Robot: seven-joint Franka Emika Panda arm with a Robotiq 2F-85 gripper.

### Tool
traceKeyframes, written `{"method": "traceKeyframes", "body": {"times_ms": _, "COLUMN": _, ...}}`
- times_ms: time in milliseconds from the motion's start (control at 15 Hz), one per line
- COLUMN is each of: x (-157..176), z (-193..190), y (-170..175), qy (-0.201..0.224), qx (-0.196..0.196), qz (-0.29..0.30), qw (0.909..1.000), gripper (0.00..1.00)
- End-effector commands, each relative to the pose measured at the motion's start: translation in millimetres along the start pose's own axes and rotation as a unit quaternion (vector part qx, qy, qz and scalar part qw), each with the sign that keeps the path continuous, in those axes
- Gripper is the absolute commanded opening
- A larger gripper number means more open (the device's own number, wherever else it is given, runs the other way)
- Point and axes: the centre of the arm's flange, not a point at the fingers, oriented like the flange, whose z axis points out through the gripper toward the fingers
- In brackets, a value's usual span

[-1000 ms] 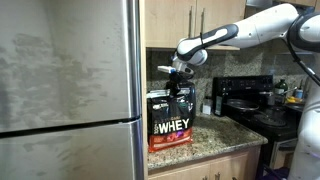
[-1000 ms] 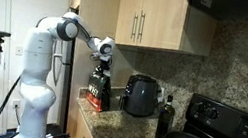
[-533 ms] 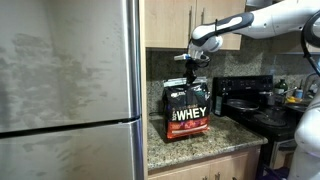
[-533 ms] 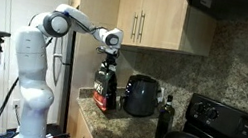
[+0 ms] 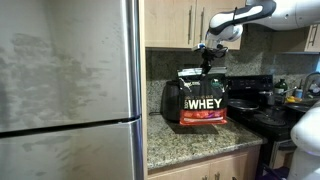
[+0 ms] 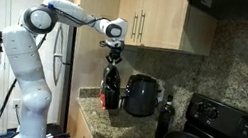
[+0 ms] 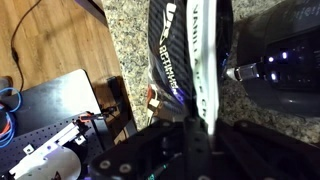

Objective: Move the black plastic to the left then move it to the right

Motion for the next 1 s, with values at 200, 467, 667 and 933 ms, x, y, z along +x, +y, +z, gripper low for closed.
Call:
{"method": "traceKeyframes", "body": {"times_ms": 200, "x": 31.6, "z": 8.2, "y": -19.4, "qy": -0.008, "qx": -0.023, "qz": 0.037, "qw": 0.999, "gripper": 0.0}}
{"method": "traceKeyframes", "body": {"times_ms": 467, "x": 89.8, "z": -21.7, "y": -36.4, "qy": -0.033, "qx": -0.01, "qz": 0.092, "qw": 0.9952, "gripper": 0.0}}
{"method": "traceKeyframes", "body": {"times_ms": 667, "x": 138.4, "z": -38.4, "y": -55.4, "qy": -0.052, "qx": 0.01, "qz": 0.124, "qw": 0.9909, "gripper": 0.0}}
{"method": "traceKeyframes", "body": {"times_ms": 933, "x": 166.7, "z": -9.9, "y": -64.1, "qy": -0.03, "qx": -0.007, "qz": 0.133, "qw": 0.9906, "gripper": 0.01}}
